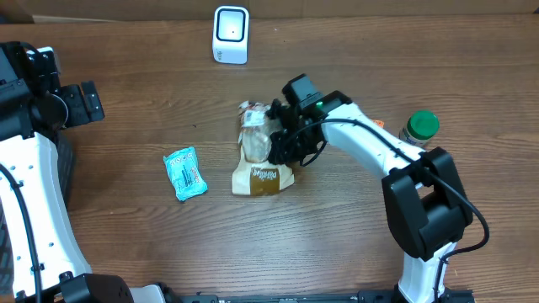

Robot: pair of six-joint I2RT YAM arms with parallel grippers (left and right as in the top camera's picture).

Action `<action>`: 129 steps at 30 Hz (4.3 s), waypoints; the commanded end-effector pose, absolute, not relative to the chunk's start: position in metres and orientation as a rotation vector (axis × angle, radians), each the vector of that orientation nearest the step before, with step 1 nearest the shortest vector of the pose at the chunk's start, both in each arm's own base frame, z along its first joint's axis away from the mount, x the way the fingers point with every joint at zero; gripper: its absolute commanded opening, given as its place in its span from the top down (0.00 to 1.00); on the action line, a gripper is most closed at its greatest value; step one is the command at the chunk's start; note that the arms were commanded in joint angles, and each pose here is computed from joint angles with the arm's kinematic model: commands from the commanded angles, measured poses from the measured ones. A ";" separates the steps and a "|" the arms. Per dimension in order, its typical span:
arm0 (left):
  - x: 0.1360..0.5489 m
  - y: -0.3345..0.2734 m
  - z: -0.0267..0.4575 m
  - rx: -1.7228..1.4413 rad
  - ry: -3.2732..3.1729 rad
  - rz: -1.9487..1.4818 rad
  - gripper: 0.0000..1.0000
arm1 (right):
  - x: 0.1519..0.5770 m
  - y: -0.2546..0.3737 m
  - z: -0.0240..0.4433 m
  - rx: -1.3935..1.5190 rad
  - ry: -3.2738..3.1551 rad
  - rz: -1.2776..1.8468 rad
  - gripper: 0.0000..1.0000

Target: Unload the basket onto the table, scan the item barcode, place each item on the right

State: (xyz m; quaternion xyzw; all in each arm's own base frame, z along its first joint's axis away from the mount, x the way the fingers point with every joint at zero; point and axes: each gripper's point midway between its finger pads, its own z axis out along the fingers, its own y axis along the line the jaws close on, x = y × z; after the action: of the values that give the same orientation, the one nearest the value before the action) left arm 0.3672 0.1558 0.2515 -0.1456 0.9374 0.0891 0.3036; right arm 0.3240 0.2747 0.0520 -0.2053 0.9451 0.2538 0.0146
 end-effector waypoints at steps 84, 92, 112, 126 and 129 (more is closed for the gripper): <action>0.367 0.155 0.250 -0.352 2.493 0.248 0.00 | 0.465 0.243 0.292 -0.452 2.290 0.082 0.96; 0.367 0.155 0.250 -0.353 2.494 0.249 0.01 | 0.565 0.255 0.280 -0.567 1.893 -0.553 0.96; 0.367 0.155 0.250 -0.353 2.493 0.247 0.00 | 0.629 0.290 0.192 -0.996 1.567 -1.011 0.96; 0.367 0.155 0.250 -0.352 2.494 0.248 0.00 | 0.612 0.320 0.173 -1.113 1.564 -0.978 0.96; 0.367 0.155 0.250 -0.353 2.493 0.247 0.00 | 0.612 0.320 0.172 -1.114 1.566 -0.980 0.96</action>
State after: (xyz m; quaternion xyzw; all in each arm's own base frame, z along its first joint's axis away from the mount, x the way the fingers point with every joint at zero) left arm 0.3674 0.1558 0.2509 -0.1457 0.9376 0.0889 0.3029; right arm 0.6114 0.3160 0.1599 -0.4626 0.6424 -0.4005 0.4615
